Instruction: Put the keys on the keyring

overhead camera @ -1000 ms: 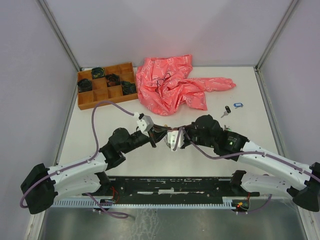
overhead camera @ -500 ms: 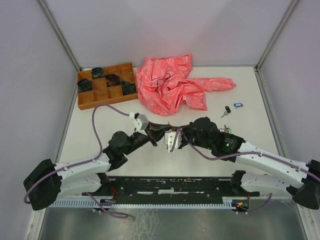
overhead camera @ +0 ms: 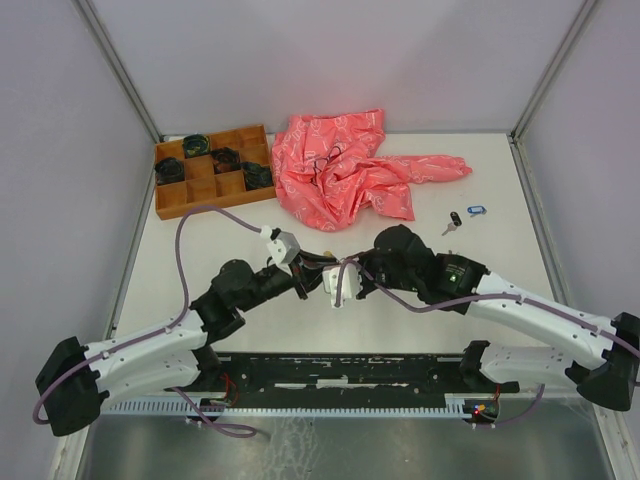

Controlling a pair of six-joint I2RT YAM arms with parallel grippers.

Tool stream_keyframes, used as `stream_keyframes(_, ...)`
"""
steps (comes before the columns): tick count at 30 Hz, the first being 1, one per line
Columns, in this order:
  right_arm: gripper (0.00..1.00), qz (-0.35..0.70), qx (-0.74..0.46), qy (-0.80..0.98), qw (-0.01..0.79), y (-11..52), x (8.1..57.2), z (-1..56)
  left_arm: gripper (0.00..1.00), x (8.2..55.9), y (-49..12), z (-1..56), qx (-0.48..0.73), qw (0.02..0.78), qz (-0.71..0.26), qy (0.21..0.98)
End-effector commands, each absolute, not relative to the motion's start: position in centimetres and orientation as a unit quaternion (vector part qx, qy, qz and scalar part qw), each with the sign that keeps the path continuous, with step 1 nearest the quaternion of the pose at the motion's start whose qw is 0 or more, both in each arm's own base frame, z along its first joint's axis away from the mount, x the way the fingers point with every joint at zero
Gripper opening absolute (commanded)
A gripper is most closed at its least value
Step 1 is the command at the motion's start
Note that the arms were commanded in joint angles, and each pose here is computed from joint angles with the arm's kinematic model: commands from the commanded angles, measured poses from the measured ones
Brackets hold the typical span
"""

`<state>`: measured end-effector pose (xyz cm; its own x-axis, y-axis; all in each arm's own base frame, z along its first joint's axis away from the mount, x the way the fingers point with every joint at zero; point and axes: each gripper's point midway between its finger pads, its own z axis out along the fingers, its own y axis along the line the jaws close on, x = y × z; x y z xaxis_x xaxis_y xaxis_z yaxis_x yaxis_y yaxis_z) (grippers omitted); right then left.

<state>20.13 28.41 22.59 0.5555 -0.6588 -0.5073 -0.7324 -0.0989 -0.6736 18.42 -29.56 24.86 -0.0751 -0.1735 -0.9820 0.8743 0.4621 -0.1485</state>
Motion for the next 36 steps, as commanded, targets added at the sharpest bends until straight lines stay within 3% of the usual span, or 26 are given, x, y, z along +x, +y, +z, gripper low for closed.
stream_keyframes(1,0.01,0.036,-0.752,0.453,0.478,28.5,19.9,24.1,0.23,18.0,-30.1,26.4,0.336,0.607,-0.419,0.585)
stream_keyframes(19,0.01,0.042,-0.763,0.447,0.465,28.8,19.8,24.1,0.25,18.2,-31.1,24.9,0.371,0.577,-0.405,0.605)
stream_keyframes(36,0.01,0.054,-0.771,0.432,0.465,28.7,18.9,24.0,0.3,16.9,-31.1,22.6,0.482,0.56,-0.403,0.54)
